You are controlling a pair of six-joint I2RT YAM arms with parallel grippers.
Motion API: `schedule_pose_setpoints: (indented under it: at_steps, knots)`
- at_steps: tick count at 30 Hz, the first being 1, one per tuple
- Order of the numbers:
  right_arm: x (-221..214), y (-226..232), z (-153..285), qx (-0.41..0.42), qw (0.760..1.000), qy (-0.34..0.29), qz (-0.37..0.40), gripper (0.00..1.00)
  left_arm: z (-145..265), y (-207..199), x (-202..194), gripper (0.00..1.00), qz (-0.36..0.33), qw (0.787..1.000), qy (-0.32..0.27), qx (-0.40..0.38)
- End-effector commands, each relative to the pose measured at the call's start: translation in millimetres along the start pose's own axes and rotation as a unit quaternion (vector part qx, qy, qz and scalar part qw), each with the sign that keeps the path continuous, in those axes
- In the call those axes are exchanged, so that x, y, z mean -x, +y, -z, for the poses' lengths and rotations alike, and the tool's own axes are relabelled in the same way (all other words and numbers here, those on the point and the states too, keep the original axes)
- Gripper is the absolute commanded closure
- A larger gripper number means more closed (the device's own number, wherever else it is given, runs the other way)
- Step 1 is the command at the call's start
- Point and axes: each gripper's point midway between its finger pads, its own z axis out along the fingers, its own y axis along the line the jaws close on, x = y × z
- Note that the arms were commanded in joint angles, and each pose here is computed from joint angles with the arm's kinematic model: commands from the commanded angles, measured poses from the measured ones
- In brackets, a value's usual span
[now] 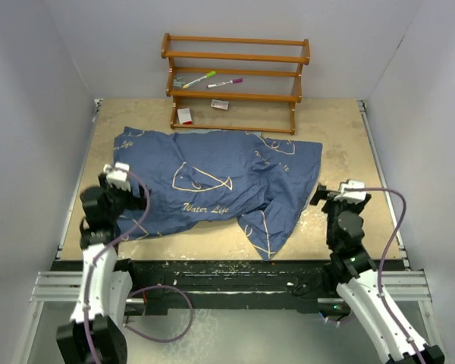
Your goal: Remove the pillowcase from the pillow
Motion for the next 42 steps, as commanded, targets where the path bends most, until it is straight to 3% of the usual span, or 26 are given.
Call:
schedule_pose_setpoints:
  at_steps: [1,2,3,5,7,9,11,15,21,25,34,39,42]
  knots:
    - [86.4,-21.7,-0.7,-0.09,0.981,-0.041,-0.164,0.0,-7.2,14.0,73.8,0.01,-0.09,0.994,0.045,-0.029]
    - [92.2,-20.7,-1.6,-0.107,0.964,-0.033,-0.239,0.0,-7.5,14.4,83.0,0.01,-0.111,0.99,0.071,-0.049]
    - [101.7,-23.0,-2.2,-0.123,0.956,-0.028,-0.264,0.0,-9.6,14.5,92.2,0.01,-0.122,0.986,0.092,-0.069]
    - [115.2,-15.6,-5.2,-0.114,0.957,-0.006,-0.265,0.0,-9.6,13.2,101.3,0.01,-0.124,0.978,0.133,-0.1]
    - [107.5,-10.8,-2.1,-0.132,0.941,0.045,-0.308,0.0,-8.1,6.8,105.3,0.01,-0.132,0.97,0.152,-0.137]
    - [104.6,11.2,-14.6,-0.089,0.949,0.06,-0.297,0.0,-3.1,-4.4,107.9,0.01,-0.14,0.963,0.153,-0.173]
    - [106.3,44.8,-19.0,0.009,0.963,0.074,-0.258,0.0,2.4,-16.1,111.9,0.01,-0.15,0.956,0.145,-0.206]
    - [84.8,81.8,-18.9,0.083,0.954,0.136,-0.254,0.0,5.7,-45.9,103.5,0.01,-0.165,0.934,0.176,-0.262]
    - [38.8,107.3,-13.5,0.099,0.928,0.243,-0.264,0.0,0.1,-112.8,62.2,0.01,-0.246,0.883,0.226,-0.33]
    - [26.3,103.6,-0.9,0.088,0.918,0.264,-0.283,0.0,1.9,-159.6,42.2,0.01,-0.299,0.845,0.242,-0.372]
    - [21.2,75.5,22.9,0.037,0.917,0.281,-0.28,0.0,-34.1,-225.0,8.1,0.01,-0.443,0.787,0.216,-0.372]
    - [28.7,67.4,24.5,0.022,0.921,0.28,-0.269,0.0,-65.3,-248.9,5.9,0.01,-0.488,0.787,0.155,-0.344]
    - [32.0,66.0,24.0,0.019,0.922,0.279,-0.266,0.0,-75.6,-254.7,-5.5,0.01,-0.521,0.775,0.135,-0.331]
